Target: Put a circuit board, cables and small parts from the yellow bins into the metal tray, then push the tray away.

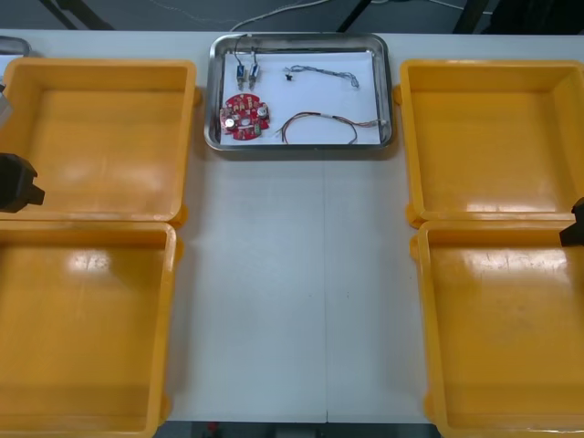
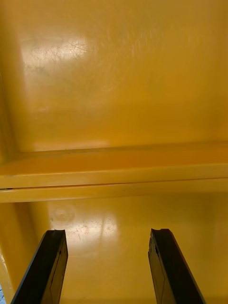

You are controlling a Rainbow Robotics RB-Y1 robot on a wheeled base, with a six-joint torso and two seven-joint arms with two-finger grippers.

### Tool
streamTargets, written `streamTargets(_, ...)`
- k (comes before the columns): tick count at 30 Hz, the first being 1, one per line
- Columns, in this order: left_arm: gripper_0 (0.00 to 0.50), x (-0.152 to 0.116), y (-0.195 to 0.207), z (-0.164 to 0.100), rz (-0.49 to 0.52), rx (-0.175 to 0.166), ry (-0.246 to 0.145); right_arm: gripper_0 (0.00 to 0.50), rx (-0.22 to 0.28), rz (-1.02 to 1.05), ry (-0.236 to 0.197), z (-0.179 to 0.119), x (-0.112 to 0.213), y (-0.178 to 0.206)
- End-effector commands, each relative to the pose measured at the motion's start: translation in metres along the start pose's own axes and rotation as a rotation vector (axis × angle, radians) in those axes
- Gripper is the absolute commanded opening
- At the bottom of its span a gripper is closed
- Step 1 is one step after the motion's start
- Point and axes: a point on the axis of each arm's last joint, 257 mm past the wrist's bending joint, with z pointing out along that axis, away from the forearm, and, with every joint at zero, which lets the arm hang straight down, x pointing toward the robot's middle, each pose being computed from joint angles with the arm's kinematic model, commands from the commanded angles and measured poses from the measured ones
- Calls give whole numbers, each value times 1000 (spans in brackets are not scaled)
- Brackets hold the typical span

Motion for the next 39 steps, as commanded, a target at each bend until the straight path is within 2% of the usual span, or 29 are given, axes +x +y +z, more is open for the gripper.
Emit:
streamTargets(1,500,4,-1,-4,4,-7,-2,500,-14,-58,-41,-7,-2,10)
streamTargets(39,500,4,-1,-4,4,-7,-2,500,-22,-68,-46,-7,-2,14)
